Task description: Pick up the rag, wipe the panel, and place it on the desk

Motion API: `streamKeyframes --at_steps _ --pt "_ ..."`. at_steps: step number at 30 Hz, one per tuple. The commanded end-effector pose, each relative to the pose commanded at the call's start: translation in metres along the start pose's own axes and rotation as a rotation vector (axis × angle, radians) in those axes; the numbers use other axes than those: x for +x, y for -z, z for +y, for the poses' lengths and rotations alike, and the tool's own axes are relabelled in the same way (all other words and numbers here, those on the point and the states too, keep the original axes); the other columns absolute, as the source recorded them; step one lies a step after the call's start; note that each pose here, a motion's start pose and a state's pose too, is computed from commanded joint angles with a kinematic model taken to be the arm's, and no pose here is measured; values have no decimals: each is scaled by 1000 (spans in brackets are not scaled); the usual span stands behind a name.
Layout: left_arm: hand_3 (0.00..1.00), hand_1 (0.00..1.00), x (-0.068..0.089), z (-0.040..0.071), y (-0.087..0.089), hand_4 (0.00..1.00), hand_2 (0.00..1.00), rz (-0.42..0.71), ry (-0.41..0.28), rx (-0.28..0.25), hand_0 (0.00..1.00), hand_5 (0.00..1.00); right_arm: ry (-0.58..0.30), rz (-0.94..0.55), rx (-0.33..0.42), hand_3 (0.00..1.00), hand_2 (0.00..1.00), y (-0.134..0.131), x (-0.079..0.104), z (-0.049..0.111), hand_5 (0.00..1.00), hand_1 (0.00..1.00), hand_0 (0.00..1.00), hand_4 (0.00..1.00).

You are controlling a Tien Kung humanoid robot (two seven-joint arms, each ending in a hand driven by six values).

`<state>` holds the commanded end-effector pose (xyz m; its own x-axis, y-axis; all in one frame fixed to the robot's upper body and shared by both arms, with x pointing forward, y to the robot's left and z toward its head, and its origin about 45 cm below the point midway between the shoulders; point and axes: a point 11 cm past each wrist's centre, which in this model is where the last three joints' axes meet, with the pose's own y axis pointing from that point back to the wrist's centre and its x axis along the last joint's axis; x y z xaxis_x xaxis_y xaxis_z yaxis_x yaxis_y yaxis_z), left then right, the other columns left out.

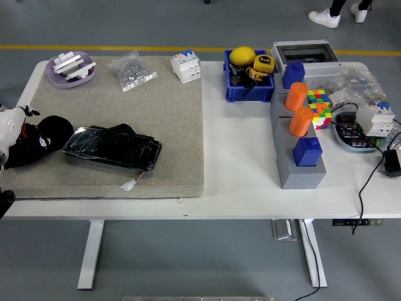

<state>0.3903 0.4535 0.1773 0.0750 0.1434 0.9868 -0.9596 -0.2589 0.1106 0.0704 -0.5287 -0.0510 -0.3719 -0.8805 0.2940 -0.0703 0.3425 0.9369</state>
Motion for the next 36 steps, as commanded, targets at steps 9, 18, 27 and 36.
streamKeyframes --at_steps 9,18,27,36 --pt "779 767 20 4 6 998 776 9 -44 -20 695 437 -1 -3 0 624 680 0 1 0 527 456 781 998" --pt "765 727 38 13 0 974 747 382 -105 -45 613 386 1 -4 2 624 679 0 0 0 526 456 781 998" --pt "644 723 33 20 -24 758 698 878 -84 -165 616 264 -1 -5 -8 624 680 -4 0 -1 527 456 781 998" --pt "633 713 23 24 -39 800 676 1387 -79 -201 604 266 5 -4 -19 624 679 -9 -3 -2 528 456 780 998"
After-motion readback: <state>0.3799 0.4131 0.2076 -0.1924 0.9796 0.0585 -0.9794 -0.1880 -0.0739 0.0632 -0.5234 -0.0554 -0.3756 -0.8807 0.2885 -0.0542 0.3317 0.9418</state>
